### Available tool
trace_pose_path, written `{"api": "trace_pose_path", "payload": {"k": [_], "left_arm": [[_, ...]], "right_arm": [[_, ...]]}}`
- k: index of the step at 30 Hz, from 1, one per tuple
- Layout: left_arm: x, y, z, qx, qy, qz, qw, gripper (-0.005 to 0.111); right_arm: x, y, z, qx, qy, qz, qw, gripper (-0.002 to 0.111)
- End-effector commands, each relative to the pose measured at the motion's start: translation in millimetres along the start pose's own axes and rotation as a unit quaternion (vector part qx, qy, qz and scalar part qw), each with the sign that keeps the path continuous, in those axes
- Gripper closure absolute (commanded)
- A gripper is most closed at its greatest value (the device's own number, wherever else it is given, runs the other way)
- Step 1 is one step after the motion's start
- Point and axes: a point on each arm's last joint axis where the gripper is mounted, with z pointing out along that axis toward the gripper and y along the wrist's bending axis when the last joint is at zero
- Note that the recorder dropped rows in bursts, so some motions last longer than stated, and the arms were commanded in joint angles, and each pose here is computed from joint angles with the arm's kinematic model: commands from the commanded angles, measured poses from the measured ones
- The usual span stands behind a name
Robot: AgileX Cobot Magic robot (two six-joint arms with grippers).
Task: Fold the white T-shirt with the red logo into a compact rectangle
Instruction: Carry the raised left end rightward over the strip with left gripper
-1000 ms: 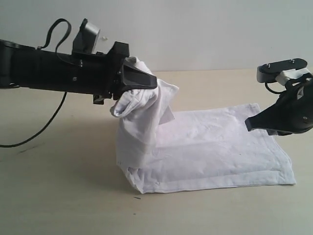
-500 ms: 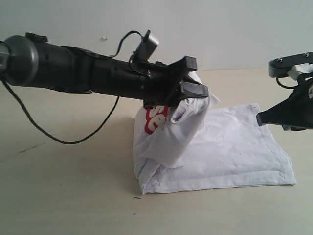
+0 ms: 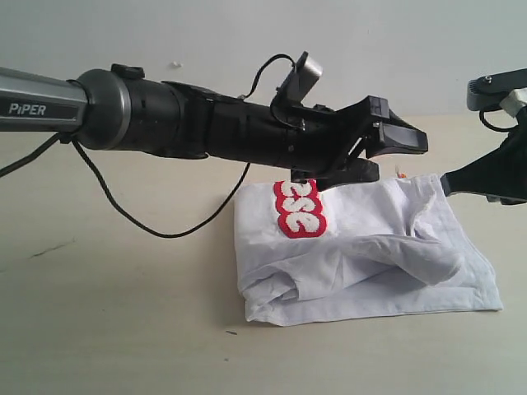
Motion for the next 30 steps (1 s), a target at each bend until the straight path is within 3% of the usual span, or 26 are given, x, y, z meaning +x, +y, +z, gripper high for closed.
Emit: {"api": "trace_pose_path", "payload": {"k": [1, 5, 8, 12, 18, 24, 30], "left_arm": [[-12.5, -2.8, -18.8, -0.004, 0.006, 0.035, 0.999, 0.051], [-9.6, 9.0, -29.1, -0.034, 0.058, 0.072, 0.995, 0.063], [-2.3, 24.2, -29.8, -0.080, 0.092, 0.091, 0.988, 0.065], [9.4, 39.0, -18.4, -0.104, 0.114, 0.093, 0.984, 0.065], [34.5, 54.0, 4.8, -0.102, 0.151, 0.076, 0.980, 0.065], [64.2, 62.1, 29.3, -0.102, 0.190, 0.069, 0.974, 0.065], [77.5, 60.6, 38.4, -0.092, 0.210, 0.065, 0.971, 0.065]], "right_arm": [[-1.1, -1.6, -2.4, 0.002, -0.007, -0.001, 1.000, 0.097], [-0.9, -1.1, -2.4, -0.001, -0.006, 0.004, 1.000, 0.097], [-0.7, 1.0, -2.4, -0.013, -0.004, 0.025, 1.000, 0.097], [0.7, 7.4, -2.8, -0.048, 0.004, 0.026, 0.999, 0.097], [-0.8, 17.5, -2.4, -0.102, -0.003, 0.010, 0.995, 0.097], [1.7, 20.9, 16.8, -0.101, 0.015, 0.009, 0.995, 0.097], [5.2, 25.5, 43.5, -0.099, 0.028, 0.009, 0.995, 0.097]]}}
